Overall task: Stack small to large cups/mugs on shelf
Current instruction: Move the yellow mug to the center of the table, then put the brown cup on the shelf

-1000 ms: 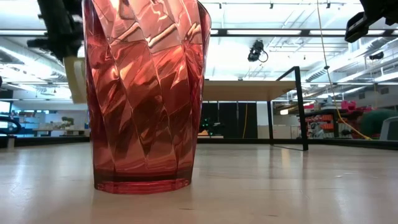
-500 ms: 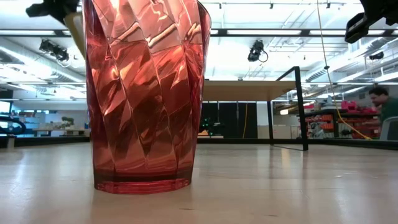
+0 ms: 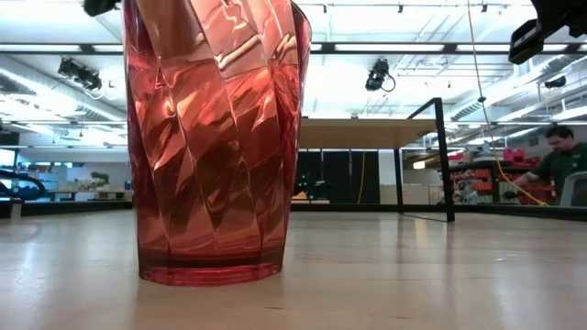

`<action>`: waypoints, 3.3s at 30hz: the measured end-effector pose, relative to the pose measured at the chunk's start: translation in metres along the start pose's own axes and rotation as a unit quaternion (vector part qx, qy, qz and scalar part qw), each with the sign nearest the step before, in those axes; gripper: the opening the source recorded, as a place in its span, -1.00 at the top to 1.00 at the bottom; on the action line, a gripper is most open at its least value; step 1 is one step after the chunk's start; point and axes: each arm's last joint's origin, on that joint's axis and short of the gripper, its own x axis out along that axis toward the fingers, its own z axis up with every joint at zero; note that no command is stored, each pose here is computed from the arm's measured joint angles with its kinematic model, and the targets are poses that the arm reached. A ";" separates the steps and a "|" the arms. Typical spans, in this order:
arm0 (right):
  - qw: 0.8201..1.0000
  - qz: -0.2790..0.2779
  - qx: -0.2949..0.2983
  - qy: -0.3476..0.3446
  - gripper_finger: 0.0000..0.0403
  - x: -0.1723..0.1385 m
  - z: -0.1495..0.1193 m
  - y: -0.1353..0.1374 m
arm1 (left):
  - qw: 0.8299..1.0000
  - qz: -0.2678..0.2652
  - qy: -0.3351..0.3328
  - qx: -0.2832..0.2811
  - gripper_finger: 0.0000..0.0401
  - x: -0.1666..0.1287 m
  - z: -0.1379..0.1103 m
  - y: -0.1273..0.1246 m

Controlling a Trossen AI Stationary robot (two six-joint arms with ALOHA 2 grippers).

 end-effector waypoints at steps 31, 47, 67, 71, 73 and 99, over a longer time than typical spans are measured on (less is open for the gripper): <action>0.999 -0.001 0.024 0.033 0.83 0.000 -0.007 0.000 | 0.966 0.052 0.214 0.136 0.87 0.212 -0.058 -0.126; 0.999 -0.001 0.023 0.041 0.83 0.000 -0.009 0.000 | 0.961 0.059 0.269 0.036 0.87 0.260 -0.084 -0.135; 0.998 -0.002 0.028 0.055 0.83 0.000 -0.012 0.000 | 0.951 0.058 0.301 0.049 0.87 0.277 -0.109 -0.147; 0.998 -0.002 0.026 0.061 0.83 0.000 -0.013 0.000 | 0.950 0.057 0.301 0.052 0.71 0.277 -0.109 -0.146; 0.998 -0.002 0.024 0.065 0.83 -0.001 -0.014 0.000 | 0.950 0.055 0.301 0.057 0.60 0.277 -0.109 -0.146; 0.995 -0.002 0.038 0.090 0.83 0.000 -0.019 0.001 | 0.946 0.051 0.304 0.097 0.26 0.208 -0.074 -0.165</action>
